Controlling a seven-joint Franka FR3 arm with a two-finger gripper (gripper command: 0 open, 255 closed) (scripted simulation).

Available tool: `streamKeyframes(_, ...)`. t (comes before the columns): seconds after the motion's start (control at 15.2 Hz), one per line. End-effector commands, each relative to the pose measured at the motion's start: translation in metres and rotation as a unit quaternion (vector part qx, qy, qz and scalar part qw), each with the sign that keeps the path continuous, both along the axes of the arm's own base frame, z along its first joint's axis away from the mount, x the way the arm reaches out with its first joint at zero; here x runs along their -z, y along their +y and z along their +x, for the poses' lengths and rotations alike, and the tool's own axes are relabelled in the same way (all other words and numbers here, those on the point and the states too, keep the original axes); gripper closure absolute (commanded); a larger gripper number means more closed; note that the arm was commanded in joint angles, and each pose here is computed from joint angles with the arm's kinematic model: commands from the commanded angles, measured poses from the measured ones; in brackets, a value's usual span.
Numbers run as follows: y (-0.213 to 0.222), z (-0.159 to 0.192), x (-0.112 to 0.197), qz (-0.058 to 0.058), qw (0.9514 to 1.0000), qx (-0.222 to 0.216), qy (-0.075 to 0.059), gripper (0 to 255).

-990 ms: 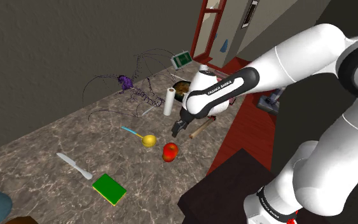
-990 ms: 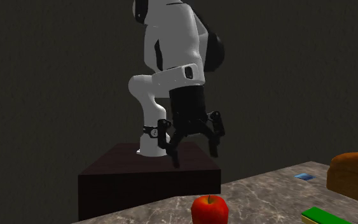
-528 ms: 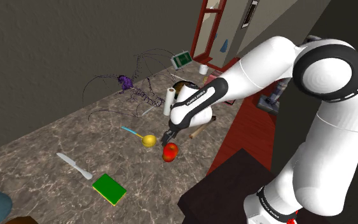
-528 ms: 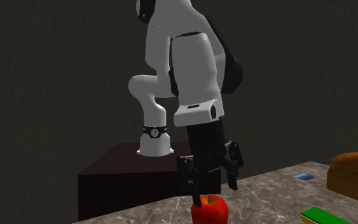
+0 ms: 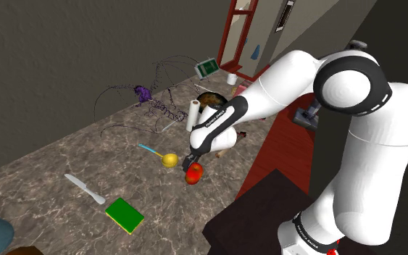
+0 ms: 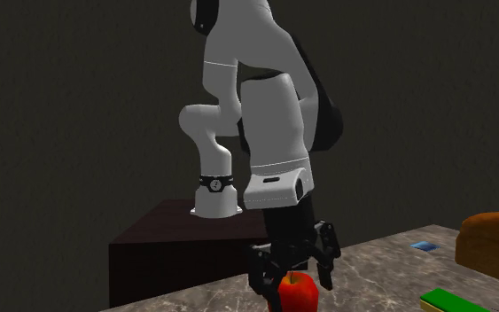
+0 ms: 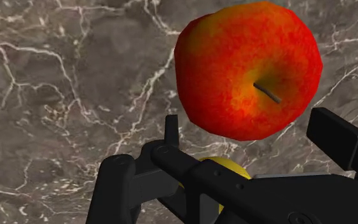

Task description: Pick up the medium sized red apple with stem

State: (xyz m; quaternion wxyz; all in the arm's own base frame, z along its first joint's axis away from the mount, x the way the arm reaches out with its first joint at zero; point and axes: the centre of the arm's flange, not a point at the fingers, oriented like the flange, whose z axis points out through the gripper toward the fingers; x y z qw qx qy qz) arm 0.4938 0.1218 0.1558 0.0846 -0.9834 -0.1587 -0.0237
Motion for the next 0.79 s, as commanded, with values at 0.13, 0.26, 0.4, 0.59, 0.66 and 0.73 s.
streamKeyframes(0.13, 0.001, 0.0, 0.003, 0.0, 1.0, 0.0, 0.0, 255)
streamKeyframes(0.26, 0.001, 0.0, 0.002, 0.0, 1.0, 0.0, 0.0, 255)
streamKeyframes(0.4, 0.001, 0.001, 0.003, 0.0, 1.0, 0.0, 0.0, 255)
streamKeyframes(0.59, 0.0, -0.001, 0.002, 0.0, 1.0, 0.0, 0.0, 255)
streamKeyframes(0.66, 0.0, -0.001, -0.003, 0.0, 1.0, 0.0, 0.0, 255)
streamKeyframes(0.73, 0.0, -0.001, -0.008, 0.0, 1.0, 0.0, 0.0, 255)
